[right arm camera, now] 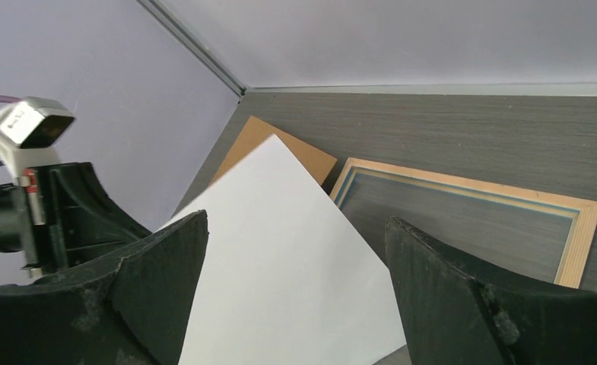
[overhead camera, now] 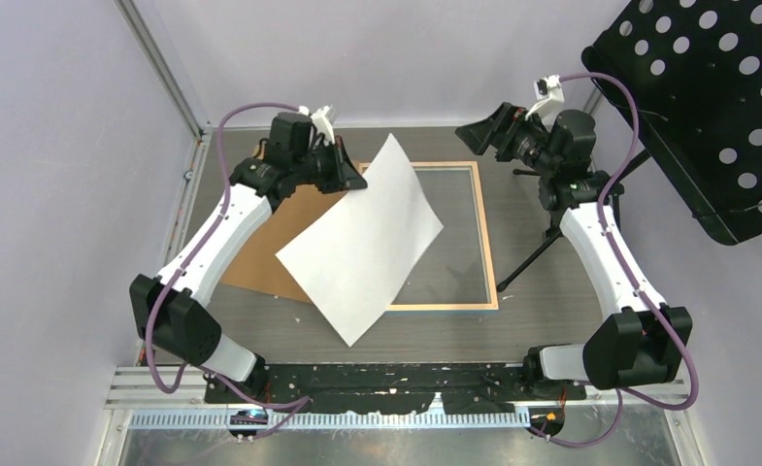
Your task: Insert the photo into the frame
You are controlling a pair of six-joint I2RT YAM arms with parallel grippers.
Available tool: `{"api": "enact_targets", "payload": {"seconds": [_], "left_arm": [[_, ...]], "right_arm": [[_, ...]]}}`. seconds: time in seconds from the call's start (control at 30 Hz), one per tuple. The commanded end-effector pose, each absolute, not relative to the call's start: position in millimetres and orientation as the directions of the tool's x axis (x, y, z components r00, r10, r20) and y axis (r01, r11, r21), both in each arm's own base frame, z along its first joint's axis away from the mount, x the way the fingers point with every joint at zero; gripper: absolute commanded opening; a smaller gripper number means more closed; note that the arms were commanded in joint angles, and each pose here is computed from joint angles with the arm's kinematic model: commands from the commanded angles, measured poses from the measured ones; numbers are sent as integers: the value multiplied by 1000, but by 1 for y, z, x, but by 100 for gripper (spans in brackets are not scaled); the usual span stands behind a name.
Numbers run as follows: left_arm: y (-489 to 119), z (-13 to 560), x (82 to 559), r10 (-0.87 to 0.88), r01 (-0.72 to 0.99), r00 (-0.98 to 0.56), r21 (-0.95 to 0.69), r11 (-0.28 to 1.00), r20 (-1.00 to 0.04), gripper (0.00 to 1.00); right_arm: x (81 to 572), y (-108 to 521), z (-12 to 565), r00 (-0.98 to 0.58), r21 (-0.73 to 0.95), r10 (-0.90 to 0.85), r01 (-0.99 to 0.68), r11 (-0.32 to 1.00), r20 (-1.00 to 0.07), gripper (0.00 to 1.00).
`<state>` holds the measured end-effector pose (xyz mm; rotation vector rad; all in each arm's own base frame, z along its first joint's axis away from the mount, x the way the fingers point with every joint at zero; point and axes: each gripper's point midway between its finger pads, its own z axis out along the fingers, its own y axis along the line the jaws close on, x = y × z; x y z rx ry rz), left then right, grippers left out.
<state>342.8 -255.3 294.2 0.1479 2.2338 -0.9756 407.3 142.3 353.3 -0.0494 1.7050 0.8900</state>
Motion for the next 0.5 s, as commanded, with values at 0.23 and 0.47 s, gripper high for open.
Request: {"api": "enact_targets", "payload": {"seconds": [0.23, 0.47], "left_arm": [[-214, 226, 371, -257, 212, -770, -615, 760, -584, 0], [-184, 183, 375, -310, 128, -770, -610, 782, -558, 0]], "right_arm": [[401, 142, 362, -299, 505, 406, -496, 706, -863, 92], [403, 142, 355, -308, 515, 413, -489, 704, -857, 92]]}}
